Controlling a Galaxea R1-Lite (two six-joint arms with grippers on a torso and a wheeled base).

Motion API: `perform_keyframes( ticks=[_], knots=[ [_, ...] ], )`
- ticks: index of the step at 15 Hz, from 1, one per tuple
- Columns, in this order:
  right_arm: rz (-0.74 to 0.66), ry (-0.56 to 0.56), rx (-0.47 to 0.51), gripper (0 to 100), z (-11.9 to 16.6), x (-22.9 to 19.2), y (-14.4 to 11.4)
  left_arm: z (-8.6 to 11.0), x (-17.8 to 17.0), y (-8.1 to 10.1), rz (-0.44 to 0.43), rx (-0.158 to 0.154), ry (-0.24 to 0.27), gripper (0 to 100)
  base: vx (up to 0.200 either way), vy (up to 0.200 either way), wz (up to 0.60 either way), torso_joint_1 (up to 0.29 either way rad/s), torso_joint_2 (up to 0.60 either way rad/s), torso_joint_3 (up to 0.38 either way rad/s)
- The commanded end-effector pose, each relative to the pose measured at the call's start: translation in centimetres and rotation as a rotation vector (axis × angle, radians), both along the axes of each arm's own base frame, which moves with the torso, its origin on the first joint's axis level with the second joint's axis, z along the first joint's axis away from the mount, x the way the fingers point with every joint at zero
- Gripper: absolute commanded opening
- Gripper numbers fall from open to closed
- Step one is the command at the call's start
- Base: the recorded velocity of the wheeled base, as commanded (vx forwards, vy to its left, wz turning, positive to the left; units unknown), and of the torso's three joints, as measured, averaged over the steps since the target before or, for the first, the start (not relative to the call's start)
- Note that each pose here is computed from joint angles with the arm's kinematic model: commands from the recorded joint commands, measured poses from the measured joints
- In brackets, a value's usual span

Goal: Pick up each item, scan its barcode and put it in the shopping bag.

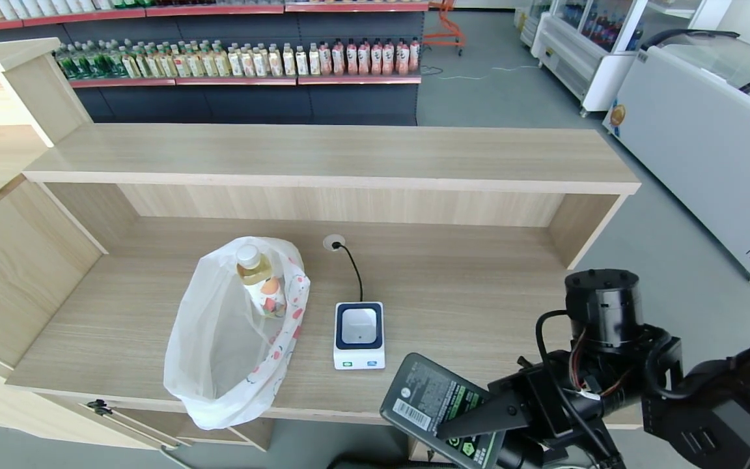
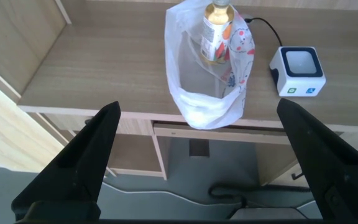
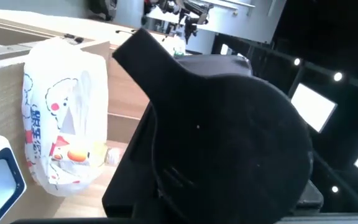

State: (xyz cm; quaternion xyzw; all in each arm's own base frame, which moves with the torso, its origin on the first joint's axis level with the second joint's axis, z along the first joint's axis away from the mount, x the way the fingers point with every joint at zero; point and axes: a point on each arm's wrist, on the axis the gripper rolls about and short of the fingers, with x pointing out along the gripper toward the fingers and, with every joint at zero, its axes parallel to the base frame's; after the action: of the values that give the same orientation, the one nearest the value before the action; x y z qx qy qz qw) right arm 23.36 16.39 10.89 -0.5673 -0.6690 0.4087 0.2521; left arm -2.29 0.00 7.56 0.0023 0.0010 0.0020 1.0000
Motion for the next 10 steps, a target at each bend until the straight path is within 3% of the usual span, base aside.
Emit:
perform_keyframes(
  ticks=[1,10],
  knots=[
    [0.007,0.007,-0.006,0,-0.8,0.9,0.7,0.0,0.0,0.0,0.001,0.0,0.0,100,0.0,0.0,0.0,0.0,0.0,0.0],
    [0.035,0.0,-0.002,0,-2.4,4.2,3.9,0.0,0.0,0.0,0.001,0.0,0.0,100,0.0,0.0,0.0,0.0,0.0,0.0]
  ],
)
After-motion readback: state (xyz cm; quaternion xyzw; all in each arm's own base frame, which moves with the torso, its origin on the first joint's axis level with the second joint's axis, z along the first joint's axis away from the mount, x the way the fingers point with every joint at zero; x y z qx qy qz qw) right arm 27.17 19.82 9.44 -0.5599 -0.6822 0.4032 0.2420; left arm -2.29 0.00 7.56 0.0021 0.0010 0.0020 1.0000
